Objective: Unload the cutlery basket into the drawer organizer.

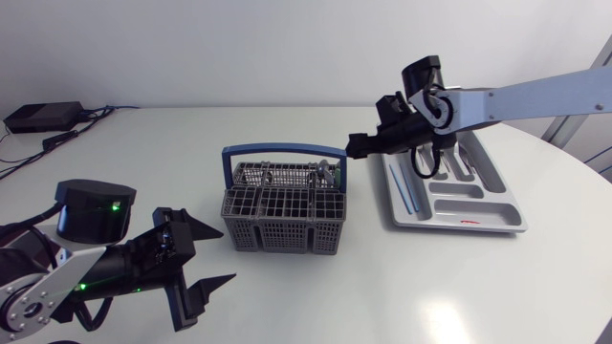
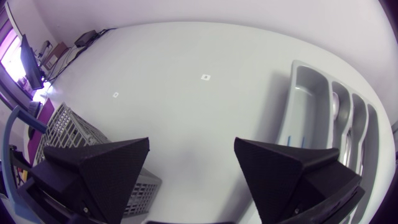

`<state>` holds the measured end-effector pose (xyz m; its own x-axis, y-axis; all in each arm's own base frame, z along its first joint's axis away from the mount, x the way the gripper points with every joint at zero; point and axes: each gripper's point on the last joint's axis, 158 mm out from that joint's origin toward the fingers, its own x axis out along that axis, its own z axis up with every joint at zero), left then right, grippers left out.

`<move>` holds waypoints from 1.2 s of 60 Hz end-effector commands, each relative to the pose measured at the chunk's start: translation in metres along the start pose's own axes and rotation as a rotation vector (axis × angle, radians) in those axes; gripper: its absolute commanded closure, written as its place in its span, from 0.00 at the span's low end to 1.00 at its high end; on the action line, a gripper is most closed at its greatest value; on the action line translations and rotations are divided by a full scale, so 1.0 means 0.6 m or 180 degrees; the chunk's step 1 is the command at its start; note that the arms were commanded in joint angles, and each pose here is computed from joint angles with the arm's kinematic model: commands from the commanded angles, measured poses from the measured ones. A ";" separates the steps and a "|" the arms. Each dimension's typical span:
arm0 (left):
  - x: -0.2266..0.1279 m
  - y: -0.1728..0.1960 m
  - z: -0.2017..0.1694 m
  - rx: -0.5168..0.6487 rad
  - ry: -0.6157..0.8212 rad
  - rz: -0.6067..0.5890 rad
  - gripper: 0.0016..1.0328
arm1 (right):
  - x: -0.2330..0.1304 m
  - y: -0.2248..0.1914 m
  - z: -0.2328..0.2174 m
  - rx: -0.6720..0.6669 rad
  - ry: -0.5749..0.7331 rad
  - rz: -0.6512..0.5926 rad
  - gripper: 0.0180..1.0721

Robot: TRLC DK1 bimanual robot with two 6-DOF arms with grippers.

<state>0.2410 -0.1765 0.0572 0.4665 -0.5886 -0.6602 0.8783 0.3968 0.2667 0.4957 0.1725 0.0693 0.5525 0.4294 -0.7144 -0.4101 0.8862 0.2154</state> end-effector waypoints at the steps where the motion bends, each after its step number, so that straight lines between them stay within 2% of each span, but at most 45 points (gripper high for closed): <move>1: 0.012 -0.008 -0.016 0.0051 0.0067 -0.0043 0.06 | 0.029 0.017 0.006 0.0064 0.0076 0.0117 0.08; 10: 0.034 0.011 -0.016 0.0022 0.0076 0.0004 0.06 | 0.051 0.047 0.003 0.0051 0.0230 0.0365 0.12; 13: 0.047 0.022 -0.022 -0.0007 0.0093 0.0025 0.06 | 0.054 0.059 -0.009 0.0009 0.0323 0.0428 0.23; 24: 0.064 0.048 -0.022 -0.0030 0.0078 0.0103 0.06 | 0.044 0.077 -0.044 -0.0041 0.0471 0.0561 0.44; 46: 0.074 0.106 -0.007 -0.0047 -0.0023 0.0331 0.06 | -0.011 0.089 -0.111 -0.0080 0.0651 0.0636 0.44; 72: 0.119 0.219 -0.006 -0.0174 -0.0037 0.0574 0.06 | -0.086 0.142 -0.218 -0.0144 0.0879 0.0731 0.44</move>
<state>0.3646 -0.1645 0.0343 0.5893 -0.5131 -0.6240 0.7899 0.5278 0.3120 0.3566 0.1975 0.0350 0.2521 0.5394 -0.8035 -0.5061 0.7812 0.3656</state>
